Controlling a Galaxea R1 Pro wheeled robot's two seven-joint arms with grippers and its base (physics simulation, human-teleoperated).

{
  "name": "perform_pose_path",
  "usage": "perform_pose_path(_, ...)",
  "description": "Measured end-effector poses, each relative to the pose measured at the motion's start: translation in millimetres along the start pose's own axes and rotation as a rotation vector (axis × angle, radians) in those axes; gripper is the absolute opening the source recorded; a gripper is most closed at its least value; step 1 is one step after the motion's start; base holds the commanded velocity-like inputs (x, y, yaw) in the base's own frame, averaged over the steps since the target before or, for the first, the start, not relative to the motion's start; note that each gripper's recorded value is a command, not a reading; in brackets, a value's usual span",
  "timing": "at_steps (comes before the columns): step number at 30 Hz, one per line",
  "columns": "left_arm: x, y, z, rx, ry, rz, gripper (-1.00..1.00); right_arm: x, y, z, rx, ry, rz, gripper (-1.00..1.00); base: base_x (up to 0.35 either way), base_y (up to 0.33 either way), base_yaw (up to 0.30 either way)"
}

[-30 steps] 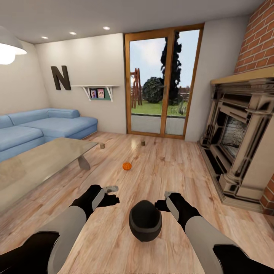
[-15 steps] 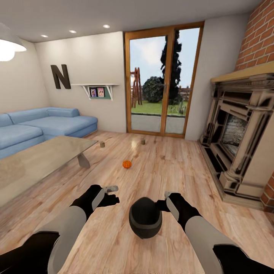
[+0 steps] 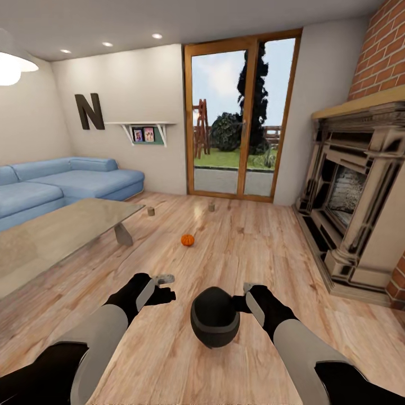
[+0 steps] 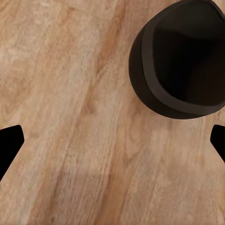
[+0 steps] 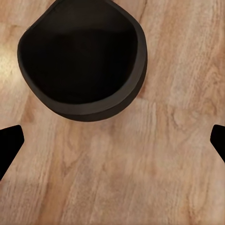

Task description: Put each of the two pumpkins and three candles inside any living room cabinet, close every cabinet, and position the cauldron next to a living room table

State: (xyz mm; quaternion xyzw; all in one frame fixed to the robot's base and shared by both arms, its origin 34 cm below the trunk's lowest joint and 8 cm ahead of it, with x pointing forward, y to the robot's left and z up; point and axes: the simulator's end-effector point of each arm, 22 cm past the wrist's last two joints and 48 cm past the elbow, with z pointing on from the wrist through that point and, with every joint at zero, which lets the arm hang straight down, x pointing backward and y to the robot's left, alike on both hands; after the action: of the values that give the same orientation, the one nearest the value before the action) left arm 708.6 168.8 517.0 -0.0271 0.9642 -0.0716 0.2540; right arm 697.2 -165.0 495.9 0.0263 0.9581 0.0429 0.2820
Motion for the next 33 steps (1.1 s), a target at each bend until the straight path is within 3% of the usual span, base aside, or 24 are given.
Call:
perform_pose_path(8,11.3,3.9,13.0,-0.009,-0.004,0.005,1.00,13.1,-1.0,12.4,-0.001,0.000,0.000,1.00,0.000,0.000,0.000)
perform_pose_path(21,30.4,28.3,32.3,-0.116,-0.010,0.006,1.00,34.8,-3.6,32.5,-0.002,0.000,0.000,1.00,0.000,0.000,0.000)
perform_pose_path(33,52.7,16.0,52.1,-0.097,-0.002,0.016,1.00,55.5,-6.3,51.1,-0.002,-0.001,0.000,1.00,0.000,0.000,0.000)
